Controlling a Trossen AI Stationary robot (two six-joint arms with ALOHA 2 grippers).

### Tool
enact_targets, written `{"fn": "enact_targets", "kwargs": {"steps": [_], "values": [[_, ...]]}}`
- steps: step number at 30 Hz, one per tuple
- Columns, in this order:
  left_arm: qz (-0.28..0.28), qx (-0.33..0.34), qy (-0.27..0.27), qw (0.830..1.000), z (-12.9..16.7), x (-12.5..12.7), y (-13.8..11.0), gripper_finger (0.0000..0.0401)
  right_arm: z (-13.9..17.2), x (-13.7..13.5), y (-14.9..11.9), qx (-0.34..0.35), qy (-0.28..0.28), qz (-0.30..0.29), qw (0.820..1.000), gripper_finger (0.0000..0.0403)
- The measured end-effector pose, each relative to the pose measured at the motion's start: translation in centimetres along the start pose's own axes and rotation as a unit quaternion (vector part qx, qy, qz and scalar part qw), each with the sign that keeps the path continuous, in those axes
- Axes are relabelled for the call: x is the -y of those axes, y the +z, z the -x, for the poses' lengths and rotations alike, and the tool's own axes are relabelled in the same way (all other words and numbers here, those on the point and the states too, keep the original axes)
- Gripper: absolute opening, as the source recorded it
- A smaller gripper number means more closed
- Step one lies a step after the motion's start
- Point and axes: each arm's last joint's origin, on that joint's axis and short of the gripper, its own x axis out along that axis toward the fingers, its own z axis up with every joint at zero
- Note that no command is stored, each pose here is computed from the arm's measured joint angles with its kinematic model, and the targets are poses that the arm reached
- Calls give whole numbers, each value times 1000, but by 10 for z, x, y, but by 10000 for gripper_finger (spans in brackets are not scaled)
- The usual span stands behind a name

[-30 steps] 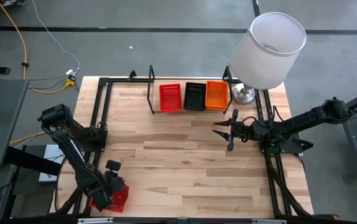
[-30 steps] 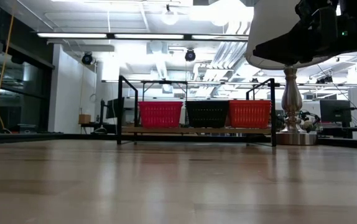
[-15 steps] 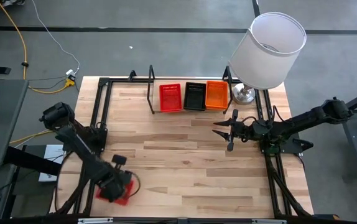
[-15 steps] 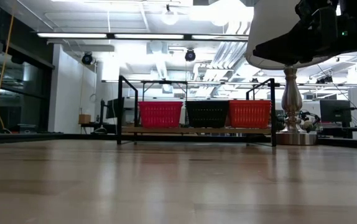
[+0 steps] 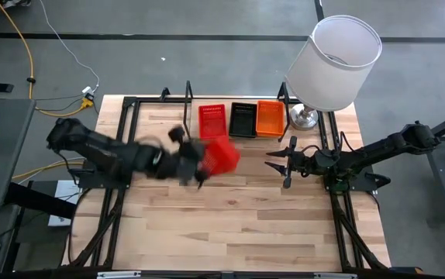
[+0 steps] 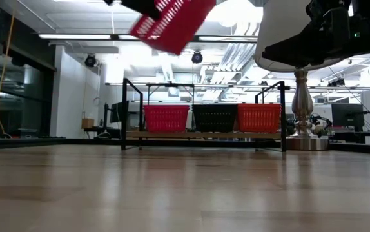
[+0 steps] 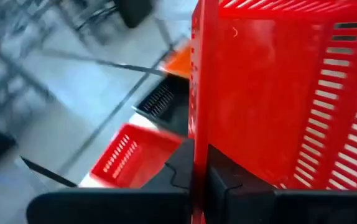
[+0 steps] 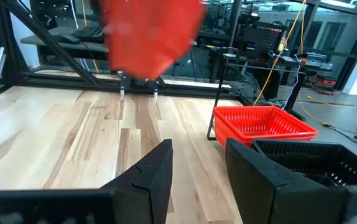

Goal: Stack baskets on shelf by color
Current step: Stack the red basket on top of the red baskets on the shelf

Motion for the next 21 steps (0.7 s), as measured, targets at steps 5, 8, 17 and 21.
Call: {"fn": "enact_targets", "kwargs": {"steps": [5,8,17,21], "values": [[197,-9,3,980,-52,-54,18,0,0,0,0,-2,-2,0,1000,135],[290,-30,54,955,-81,-87,11,0,0,0,0,-2,-2,0,1000,135],[416,-62,114,900,-114,-104,-24,0,0,0,0,-3,-2,1,1000,135],[424,-48,100,899,-120,-89,-23,0,0,0,0,-2,-3,0,1000,135]]}}
